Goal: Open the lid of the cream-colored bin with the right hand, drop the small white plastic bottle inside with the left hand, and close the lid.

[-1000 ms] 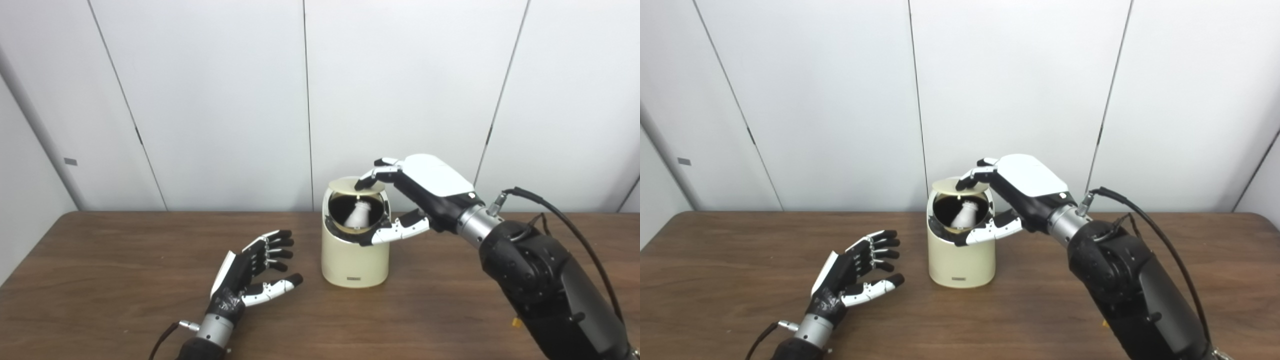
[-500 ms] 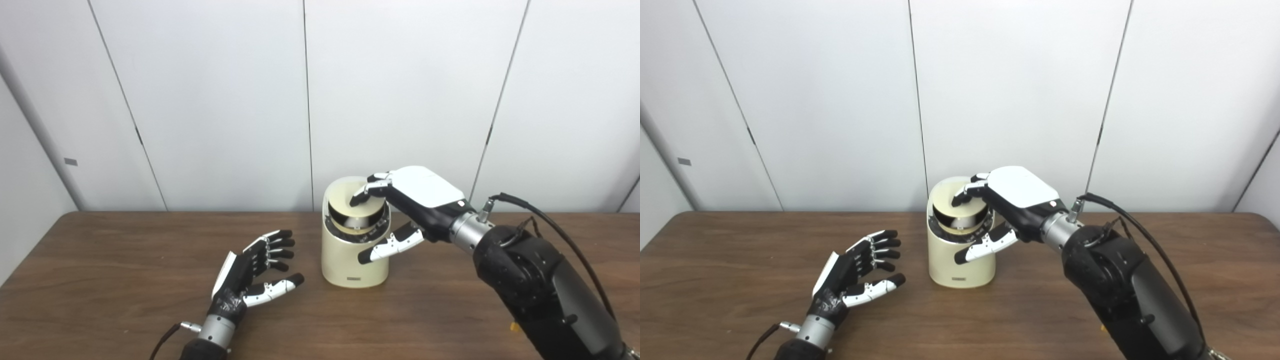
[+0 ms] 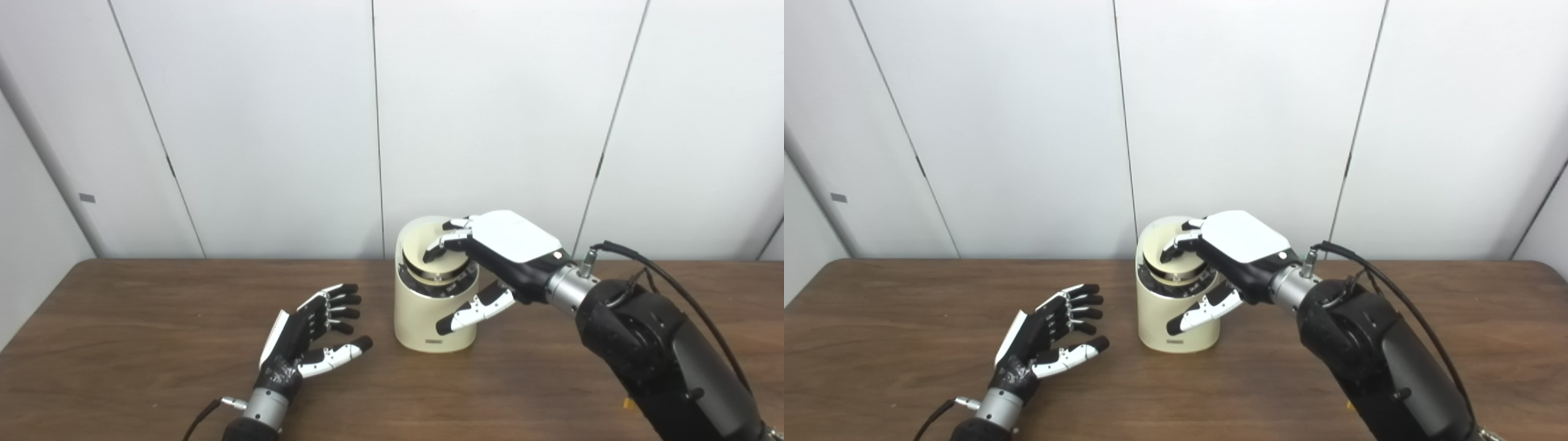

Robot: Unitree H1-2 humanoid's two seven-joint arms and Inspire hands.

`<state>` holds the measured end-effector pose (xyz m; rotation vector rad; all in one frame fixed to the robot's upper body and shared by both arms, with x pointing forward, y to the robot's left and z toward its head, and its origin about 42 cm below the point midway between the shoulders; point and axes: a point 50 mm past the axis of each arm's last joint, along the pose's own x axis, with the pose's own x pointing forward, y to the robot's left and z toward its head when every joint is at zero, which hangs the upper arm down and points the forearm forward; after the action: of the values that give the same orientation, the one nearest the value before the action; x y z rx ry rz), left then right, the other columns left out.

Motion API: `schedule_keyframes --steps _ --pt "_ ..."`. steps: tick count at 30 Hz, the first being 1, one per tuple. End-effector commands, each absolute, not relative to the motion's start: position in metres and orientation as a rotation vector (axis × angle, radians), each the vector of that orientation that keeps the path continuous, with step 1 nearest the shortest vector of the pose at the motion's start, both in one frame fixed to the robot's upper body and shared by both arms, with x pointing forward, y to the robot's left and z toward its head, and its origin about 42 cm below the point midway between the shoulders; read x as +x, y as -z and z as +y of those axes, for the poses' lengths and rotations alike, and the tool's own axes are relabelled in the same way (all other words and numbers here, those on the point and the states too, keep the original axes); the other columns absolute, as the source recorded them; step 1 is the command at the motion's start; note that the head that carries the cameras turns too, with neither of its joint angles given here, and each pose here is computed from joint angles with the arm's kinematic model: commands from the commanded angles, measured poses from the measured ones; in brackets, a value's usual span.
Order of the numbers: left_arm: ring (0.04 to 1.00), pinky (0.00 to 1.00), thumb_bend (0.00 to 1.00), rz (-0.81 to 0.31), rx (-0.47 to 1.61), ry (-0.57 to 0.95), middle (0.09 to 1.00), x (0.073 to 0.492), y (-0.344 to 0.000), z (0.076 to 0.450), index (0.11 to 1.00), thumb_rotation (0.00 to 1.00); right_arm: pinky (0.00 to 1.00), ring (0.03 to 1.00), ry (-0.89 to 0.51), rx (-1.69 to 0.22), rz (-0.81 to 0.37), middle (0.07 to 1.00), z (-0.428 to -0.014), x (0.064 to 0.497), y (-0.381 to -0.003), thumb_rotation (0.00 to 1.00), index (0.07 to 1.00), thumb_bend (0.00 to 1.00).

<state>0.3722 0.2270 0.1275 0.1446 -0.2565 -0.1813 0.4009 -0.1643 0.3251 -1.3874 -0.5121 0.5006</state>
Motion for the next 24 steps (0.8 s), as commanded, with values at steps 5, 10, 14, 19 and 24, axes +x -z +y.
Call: schedule_keyframes --steps 5,10,14,19,24 --pt "0.704 0.62 0.75 -0.325 0.157 0.162 0.762 0.376 -0.146 0.226 0.792 0.14 0.94 0.923 -0.483 -1.436 -0.578 0.758 -0.161 0.4 -0.34 0.58 0.739 0.69" --pt "0.707 0.62 0.76 -0.323 0.143 0.162 0.763 0.376 -0.147 0.226 0.791 0.14 0.96 0.927 -0.497 -1.447 -0.567 0.76 -0.162 0.399 -0.338 0.58 0.739 0.68" --pt "0.707 0.62 0.76 -0.324 0.151 0.163 0.761 0.376 -0.149 0.227 0.791 0.14 0.97 0.925 -0.505 -1.459 -0.554 0.76 -0.164 0.398 -0.336 0.58 0.739 0.68" --pt "0.708 0.62 0.76 -0.322 0.144 0.163 0.762 0.376 -0.149 0.227 0.792 0.14 0.97 0.924 -0.509 -1.472 -0.531 0.762 -0.165 0.398 -0.333 0.6 0.742 0.68" --pt "0.708 0.63 0.76 -0.321 0.14 0.163 0.764 0.375 -0.149 0.226 0.792 0.14 0.95 0.916 -0.517 -1.489 -0.508 0.761 -0.166 0.399 -0.329 0.61 0.746 0.69"
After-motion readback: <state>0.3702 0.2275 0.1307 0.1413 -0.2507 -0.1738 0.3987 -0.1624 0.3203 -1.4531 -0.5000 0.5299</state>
